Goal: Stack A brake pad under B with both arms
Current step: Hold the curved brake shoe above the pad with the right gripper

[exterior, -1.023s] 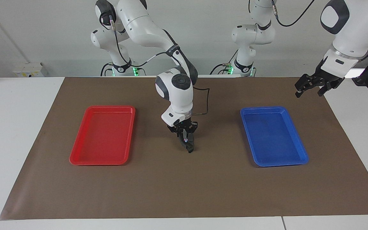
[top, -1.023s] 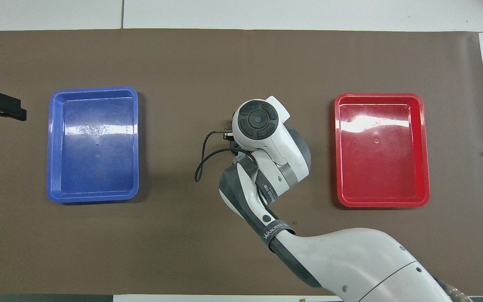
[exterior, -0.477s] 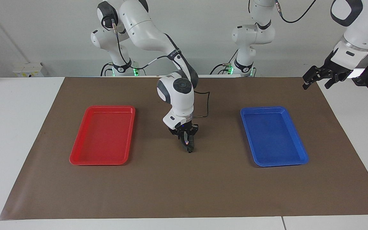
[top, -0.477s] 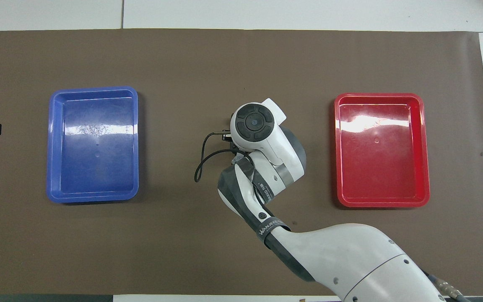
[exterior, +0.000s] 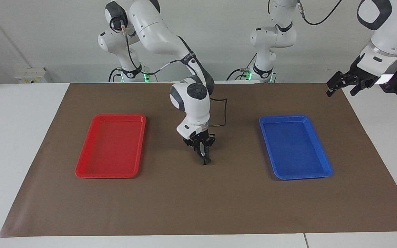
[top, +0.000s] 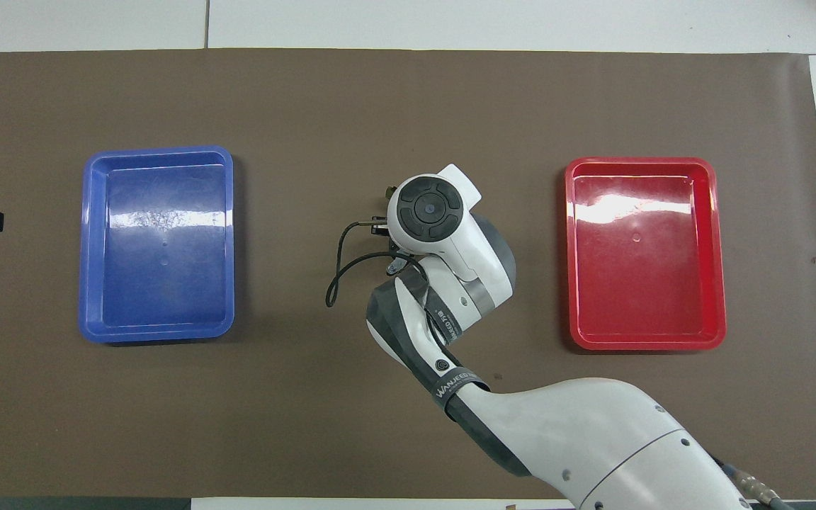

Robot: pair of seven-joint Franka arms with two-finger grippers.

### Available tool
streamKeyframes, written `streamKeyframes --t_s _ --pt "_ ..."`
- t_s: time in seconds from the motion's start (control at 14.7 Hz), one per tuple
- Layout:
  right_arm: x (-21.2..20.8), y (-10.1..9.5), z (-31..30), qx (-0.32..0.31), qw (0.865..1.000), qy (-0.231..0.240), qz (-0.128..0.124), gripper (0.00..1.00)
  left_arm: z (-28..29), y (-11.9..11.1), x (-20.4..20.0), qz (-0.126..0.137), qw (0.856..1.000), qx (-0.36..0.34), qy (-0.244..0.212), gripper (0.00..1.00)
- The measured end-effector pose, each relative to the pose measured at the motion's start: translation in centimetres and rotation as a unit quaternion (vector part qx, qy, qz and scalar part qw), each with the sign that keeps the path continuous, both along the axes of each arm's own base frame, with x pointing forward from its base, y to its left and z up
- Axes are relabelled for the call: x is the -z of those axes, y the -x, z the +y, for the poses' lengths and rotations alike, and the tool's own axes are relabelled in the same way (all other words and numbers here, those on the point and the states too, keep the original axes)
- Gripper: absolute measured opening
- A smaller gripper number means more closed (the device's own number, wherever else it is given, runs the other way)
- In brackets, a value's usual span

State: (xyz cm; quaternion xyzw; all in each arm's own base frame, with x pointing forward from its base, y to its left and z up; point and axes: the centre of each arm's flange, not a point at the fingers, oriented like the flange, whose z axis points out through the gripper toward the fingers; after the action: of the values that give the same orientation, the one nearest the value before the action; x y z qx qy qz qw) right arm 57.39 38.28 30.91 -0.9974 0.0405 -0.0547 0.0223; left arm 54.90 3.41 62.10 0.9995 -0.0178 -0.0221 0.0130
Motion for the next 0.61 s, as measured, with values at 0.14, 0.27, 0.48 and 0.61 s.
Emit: streamKeyframes --t_s 0.14,0.27,0.48,0.61 --pt "0.1 0.0 0.0 0.000 1.000 0.000 0.000 0.43 0.0 0.0 0.0 0.000 1.000 0.000 0.000 0.99" --pt "0.1 0.0 0.1 -0.001 1.000 -0.001 -0.002 0.43 0.0 0.0 0.0 0.000 1.000 0.000 0.000 0.99" --pt "0.6 0.1 0.4 -0.003 1.000 -0.003 -0.005 0.43 0.0 0.0 0.0 0.000 1.000 0.000 0.000 0.99" --pt "1.0 0.2 0.5 -0.004 1.000 -0.001 -0.003 0.43 0.0 0.0 0.0 0.000 1.000 0.000 0.000 0.99"
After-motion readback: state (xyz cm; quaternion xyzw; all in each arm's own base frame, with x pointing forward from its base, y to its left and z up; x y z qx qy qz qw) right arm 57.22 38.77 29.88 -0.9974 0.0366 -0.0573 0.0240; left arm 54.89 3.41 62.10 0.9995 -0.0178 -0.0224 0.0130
